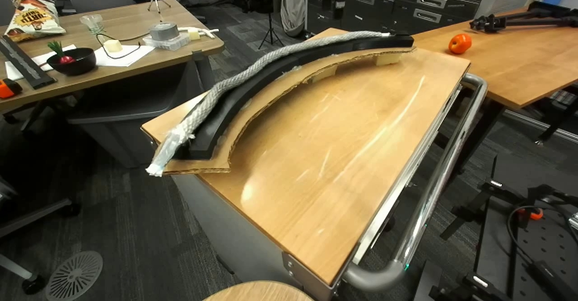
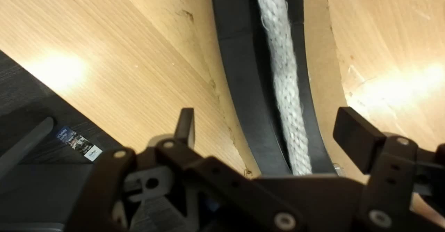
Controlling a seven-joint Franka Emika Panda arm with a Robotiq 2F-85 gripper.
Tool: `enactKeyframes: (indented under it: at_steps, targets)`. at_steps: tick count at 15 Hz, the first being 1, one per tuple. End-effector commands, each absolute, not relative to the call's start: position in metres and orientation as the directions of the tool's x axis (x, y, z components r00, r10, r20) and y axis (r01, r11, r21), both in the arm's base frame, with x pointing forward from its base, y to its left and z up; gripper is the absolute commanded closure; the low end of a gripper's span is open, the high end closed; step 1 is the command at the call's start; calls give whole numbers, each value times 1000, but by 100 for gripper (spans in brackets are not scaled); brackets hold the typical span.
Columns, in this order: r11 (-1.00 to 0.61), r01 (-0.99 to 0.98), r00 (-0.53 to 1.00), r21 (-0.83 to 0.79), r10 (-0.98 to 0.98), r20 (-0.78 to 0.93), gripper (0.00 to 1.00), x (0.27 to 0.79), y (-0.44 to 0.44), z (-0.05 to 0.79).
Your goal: Lay the rope on the black board
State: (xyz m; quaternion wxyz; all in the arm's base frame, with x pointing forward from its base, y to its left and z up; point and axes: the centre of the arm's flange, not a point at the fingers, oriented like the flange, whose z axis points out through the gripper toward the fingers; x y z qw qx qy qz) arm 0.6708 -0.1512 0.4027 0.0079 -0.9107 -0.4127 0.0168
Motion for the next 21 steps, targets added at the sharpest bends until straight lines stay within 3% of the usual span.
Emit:
enactKeyframes:
  at_steps: [1,10,15,20,21]
  targets:
    - [-657,754,655,5,752,-76,0,651,-154,398]
    - [-596,802,595,-40,803,-47,0,634,-170,359]
    - [-594,803,593,-46,804,-46,11,633,-187,362]
    - [-584,811,582,-47,812,-49,13,632,-195,362]
    - [-582,812,580,-48,813,-48,22,633,-195,362]
